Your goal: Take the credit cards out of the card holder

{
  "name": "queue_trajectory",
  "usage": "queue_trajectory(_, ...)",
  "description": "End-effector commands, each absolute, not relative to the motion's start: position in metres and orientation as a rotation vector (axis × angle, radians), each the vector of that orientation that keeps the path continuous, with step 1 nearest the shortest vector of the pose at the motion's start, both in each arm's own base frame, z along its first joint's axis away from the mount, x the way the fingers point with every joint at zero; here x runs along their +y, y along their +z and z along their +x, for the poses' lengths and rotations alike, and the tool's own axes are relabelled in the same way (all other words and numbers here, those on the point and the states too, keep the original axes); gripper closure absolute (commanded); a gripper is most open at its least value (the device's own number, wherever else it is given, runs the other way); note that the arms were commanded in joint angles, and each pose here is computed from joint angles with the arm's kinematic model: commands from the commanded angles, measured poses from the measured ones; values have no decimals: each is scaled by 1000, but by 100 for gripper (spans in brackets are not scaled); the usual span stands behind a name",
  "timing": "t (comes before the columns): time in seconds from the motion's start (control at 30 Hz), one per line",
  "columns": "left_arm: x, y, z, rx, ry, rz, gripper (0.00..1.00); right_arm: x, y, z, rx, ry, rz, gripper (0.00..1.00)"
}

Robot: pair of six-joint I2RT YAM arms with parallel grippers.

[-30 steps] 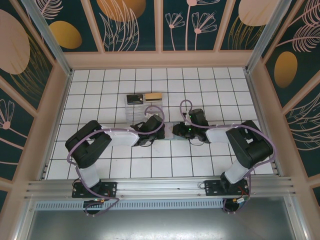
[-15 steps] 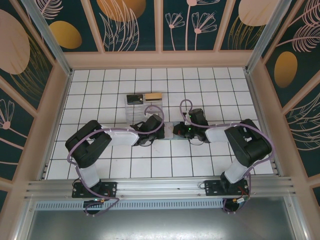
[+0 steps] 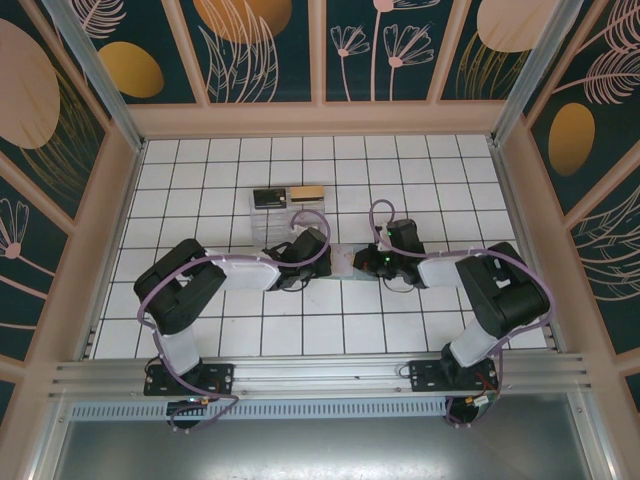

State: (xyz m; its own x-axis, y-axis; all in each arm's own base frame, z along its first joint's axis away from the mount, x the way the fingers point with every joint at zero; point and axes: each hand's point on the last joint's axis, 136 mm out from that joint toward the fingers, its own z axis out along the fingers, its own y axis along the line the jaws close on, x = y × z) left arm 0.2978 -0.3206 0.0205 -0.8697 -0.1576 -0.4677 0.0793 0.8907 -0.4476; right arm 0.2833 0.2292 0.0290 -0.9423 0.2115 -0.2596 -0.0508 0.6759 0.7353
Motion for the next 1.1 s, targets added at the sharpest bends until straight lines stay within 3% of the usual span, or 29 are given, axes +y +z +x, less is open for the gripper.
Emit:
queue_trajectory(0.0,-302,-13,280,2672,-515,-59,100,226,30,281,2558,1148,113,99)
queue_trajectory(0.7,-304,-15,280,2678,-518,-49,100,212,24,277,2582,1117,126,100)
queue_trajectory(0.97,-308,-10,281,2672,-534,-37,100,232,32,282,2568,1171,65,97)
queue_trajectory(1.07,-308,-3,283,2655,-539,-35,92,238,30,283,2576,1172,51,96)
